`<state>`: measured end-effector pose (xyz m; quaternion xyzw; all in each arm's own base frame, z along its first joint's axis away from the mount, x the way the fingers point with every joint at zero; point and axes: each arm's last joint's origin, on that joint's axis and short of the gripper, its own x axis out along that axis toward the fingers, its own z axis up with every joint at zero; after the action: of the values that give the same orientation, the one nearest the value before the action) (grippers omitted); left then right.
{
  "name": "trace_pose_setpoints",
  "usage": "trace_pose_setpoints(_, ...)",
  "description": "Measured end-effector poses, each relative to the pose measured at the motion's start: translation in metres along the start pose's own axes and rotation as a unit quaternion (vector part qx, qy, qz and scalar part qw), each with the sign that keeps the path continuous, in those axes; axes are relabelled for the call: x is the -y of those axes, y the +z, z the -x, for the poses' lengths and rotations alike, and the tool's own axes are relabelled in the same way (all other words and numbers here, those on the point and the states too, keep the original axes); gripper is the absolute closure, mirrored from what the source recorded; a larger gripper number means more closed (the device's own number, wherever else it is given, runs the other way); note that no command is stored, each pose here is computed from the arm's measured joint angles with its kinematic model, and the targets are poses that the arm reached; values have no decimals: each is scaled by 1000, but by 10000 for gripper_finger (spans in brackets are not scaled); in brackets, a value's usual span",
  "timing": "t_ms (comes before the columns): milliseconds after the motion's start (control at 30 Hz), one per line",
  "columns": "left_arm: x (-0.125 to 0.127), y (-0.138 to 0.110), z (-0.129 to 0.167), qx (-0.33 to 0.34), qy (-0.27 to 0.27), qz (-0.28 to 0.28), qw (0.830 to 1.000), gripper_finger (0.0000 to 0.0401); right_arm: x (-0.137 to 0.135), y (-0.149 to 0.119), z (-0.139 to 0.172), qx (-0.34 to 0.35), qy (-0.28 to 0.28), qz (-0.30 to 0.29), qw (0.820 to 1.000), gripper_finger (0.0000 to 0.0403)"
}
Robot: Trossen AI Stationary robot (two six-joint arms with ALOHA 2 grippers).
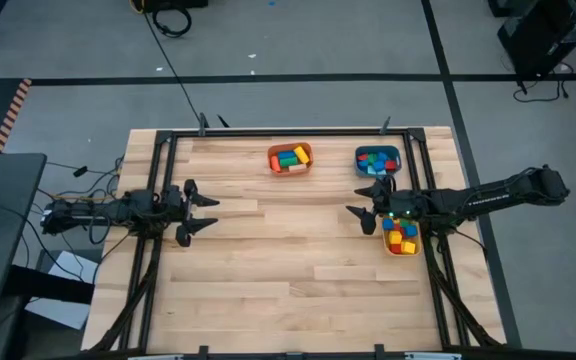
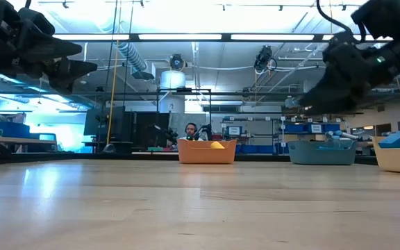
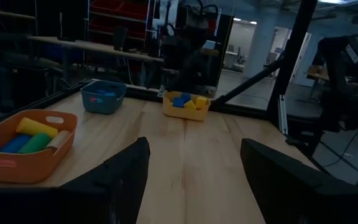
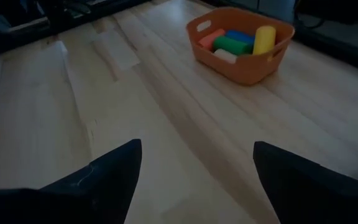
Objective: Sort blocks by size
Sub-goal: Return to Home Position
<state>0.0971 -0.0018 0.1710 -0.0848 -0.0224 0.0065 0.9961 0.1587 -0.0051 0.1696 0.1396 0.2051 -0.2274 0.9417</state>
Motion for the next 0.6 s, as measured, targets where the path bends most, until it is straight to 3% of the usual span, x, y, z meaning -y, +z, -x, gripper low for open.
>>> trace_pose_setpoints(133, 0, 0, 0, 1, 0, 0, 1000, 140, 2, -24, 2, -24, 8, -5, 1000, 82)
trace_pose_setpoints(300, 0, 1, 0, 2, -1, 0, 1000, 140, 7, -48, 6, 4, 42, 1, 999, 81)
trace_pose_setpoints(467, 0, 1, 0, 2, -1, 0, 1000, 140, 11, -51, 13, 31, 95, 21, 995, 78)
trace_pose_setpoints(600, 0, 1, 0, 2, -1, 1, 1000, 140, 15, -42, 18, 70, 107, 31, 991, 81)
